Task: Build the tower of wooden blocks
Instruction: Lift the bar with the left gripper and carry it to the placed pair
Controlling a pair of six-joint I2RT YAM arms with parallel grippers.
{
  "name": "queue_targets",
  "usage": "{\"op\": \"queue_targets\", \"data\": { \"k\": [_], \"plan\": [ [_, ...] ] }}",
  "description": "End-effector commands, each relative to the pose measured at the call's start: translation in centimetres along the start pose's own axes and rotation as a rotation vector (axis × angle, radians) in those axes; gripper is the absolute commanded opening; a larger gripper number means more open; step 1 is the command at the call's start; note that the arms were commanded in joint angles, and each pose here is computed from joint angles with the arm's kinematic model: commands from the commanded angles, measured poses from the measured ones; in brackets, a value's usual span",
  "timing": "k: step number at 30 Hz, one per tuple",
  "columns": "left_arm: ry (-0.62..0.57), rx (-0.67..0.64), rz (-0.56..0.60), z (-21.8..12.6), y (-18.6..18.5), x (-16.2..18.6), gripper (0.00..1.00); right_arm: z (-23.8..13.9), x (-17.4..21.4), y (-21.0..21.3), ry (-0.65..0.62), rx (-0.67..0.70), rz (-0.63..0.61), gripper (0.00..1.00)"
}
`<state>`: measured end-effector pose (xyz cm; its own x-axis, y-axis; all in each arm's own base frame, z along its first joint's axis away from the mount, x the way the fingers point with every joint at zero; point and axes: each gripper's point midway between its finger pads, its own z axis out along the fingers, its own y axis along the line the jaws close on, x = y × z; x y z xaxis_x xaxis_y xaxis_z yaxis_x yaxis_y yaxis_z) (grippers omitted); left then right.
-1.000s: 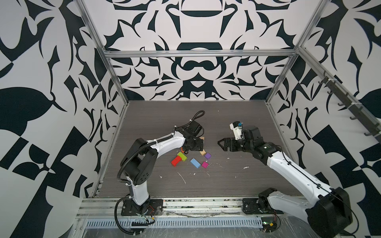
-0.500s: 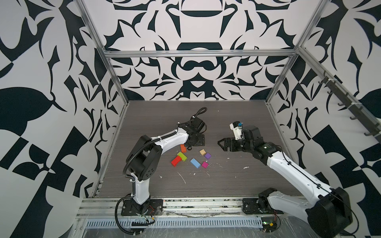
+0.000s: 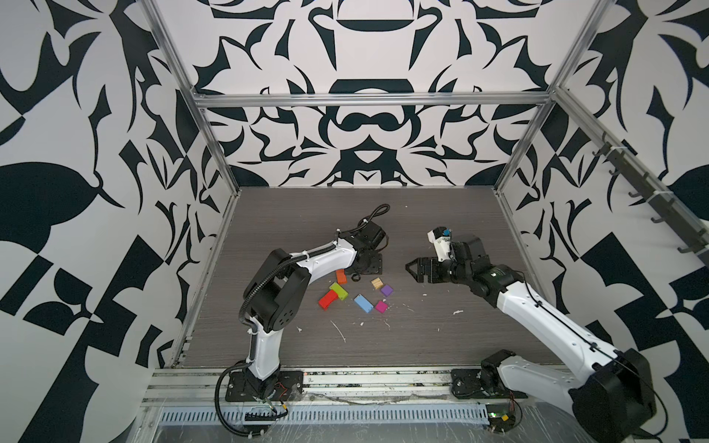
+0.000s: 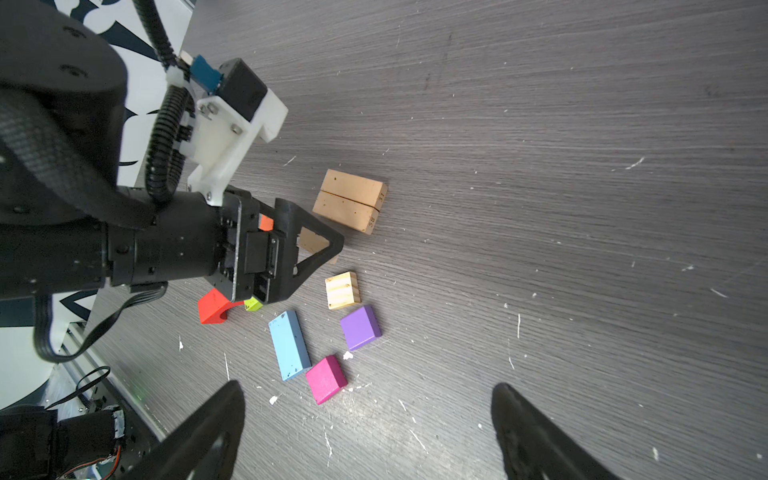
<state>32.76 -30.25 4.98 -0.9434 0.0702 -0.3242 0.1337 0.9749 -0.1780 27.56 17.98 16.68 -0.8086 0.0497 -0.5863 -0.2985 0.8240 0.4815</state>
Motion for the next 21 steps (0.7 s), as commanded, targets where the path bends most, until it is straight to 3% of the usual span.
{"op": "queue_targets", "data": {
  "k": [1, 21],
  "plan": [
    [0.013, -0.039, -0.008, 0.5, 0.4, 0.3, 0.57, -1.1, -1.5, 1.0, -0.055, -0.018, -0.025, 0.96],
    [0.018, -0.060, 0.007, 1.8, 0.0, 0.7, 0.57, -1.1, -1.3, 1.0, -0.052, -0.015, -0.023, 0.96]
  ]
}}
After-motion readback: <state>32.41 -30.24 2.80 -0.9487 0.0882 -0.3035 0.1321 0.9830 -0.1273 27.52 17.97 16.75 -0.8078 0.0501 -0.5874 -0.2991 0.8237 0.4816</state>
